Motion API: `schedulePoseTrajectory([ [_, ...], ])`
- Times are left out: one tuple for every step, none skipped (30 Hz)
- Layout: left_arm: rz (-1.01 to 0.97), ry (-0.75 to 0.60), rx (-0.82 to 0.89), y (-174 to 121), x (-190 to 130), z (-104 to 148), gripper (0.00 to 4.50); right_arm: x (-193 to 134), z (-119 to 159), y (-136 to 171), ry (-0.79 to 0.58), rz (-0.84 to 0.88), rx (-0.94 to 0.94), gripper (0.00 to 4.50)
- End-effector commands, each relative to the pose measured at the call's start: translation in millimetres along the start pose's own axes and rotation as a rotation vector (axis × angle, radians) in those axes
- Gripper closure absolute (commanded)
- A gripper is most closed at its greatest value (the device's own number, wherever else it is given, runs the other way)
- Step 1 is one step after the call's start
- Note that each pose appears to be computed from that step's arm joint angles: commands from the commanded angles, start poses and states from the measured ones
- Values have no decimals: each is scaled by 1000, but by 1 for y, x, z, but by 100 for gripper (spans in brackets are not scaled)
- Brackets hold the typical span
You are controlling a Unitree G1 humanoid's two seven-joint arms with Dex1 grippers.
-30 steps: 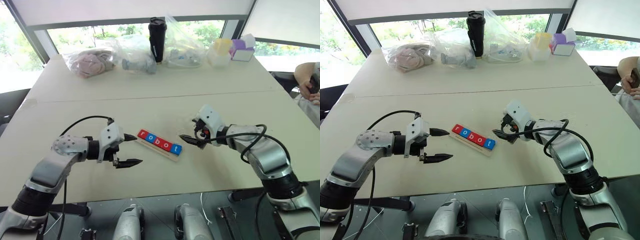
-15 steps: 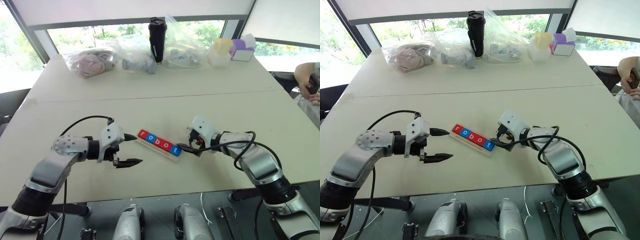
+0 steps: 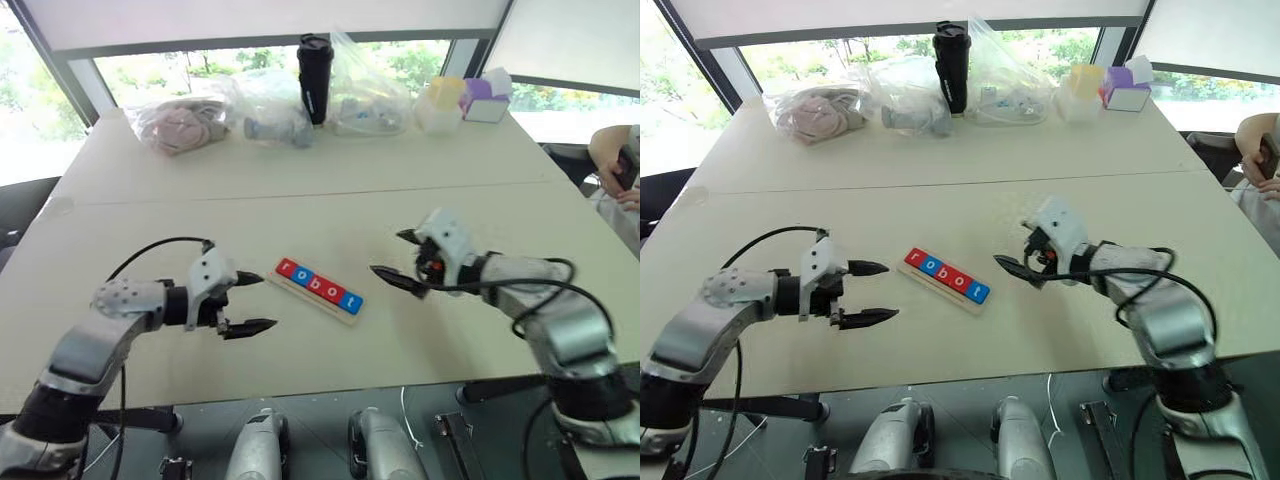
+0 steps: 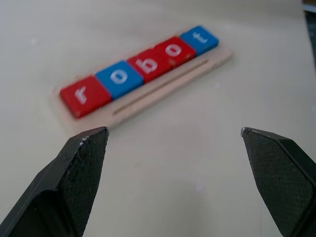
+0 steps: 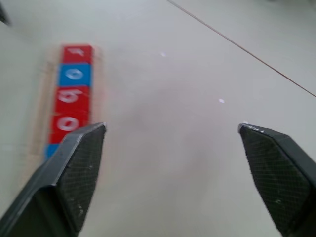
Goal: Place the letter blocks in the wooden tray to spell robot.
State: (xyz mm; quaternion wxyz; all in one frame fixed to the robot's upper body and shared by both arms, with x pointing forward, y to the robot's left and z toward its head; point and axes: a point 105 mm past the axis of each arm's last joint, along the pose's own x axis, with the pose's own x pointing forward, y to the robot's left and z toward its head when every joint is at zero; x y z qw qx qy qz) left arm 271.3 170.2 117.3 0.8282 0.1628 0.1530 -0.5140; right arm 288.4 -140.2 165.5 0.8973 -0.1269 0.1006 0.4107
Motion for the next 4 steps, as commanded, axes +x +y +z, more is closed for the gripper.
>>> schedulePoseTrajectory([
  [72, -18, -30, 4, -23, 3, 0, -28, 11, 31, -71, 118, 97, 8],
  [86, -24, -49, 3, -26, 2, 0, -34, 7, 38, -56, 137, 123, 8],
  [98, -31, -69, 3, -30, 1, 0, -38, 1, 44, -33, 151, 141, 8],
  [117, -39, -83, 4, -33, 1, 0, -42, -5, 51, -8, 165, 156, 8],
])
